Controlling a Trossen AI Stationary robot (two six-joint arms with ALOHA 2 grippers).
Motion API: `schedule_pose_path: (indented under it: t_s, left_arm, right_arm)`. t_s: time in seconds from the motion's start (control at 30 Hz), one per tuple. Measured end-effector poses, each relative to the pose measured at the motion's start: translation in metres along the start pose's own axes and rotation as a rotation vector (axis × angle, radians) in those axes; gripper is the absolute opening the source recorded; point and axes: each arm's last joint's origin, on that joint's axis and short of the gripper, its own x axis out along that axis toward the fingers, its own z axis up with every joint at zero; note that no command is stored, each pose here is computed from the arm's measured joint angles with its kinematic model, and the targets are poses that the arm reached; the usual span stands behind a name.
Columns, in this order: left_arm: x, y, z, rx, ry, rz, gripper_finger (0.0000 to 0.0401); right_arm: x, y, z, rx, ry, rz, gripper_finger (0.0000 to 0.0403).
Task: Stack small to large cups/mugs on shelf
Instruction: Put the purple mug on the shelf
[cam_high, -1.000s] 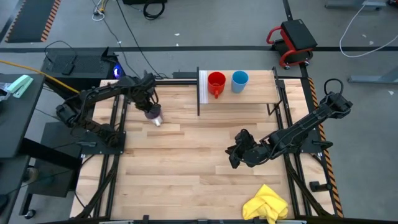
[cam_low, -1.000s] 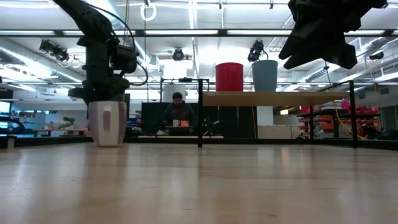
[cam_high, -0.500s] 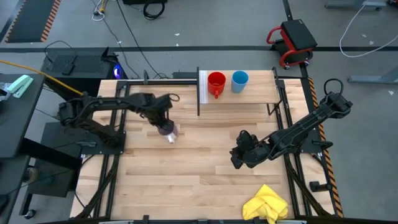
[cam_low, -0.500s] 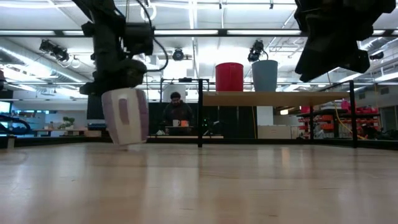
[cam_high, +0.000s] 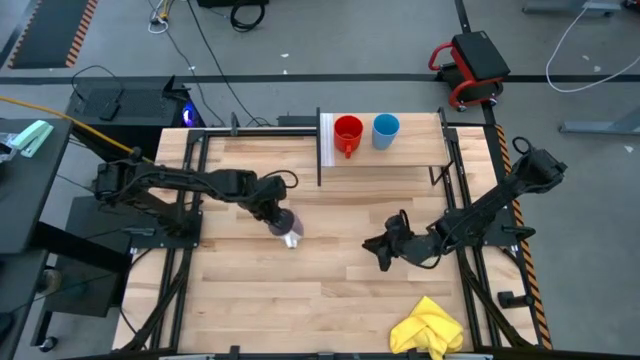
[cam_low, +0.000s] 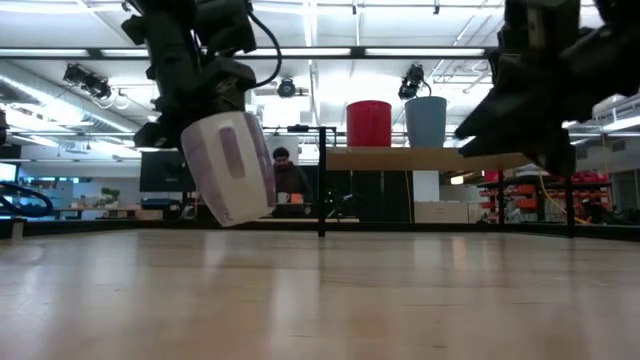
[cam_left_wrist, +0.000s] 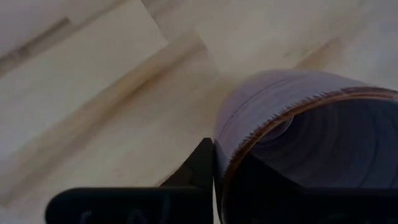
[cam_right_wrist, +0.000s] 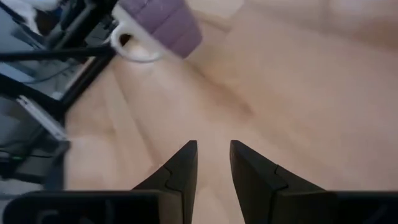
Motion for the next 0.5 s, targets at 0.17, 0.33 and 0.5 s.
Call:
schedule_pose_path:
  t_s: [0.17, 0.33, 0.5]
  left_arm:
    - [0.0, -0.006, -0.002, -0.005, -0.014, -0.033, 0.0021]
    - [0.007, -0.01, -0.004, -0.011, 0.026, 0.015, 0.0031]
    - [0.015, -0.026, 0.0, 0.05, 0.074, 0.061, 0.0023]
  right_arm:
    - [0.022, 0.006, 0.014, -0.105, -0.031, 0.036, 0.0103]
    - [0.066, 0.004, 0.017, -0.098, 0.044, 0.088, 0.0103]
    - [0.099, 0.021, 0.019, -0.145, 0.066, 0.157, 0.0103]
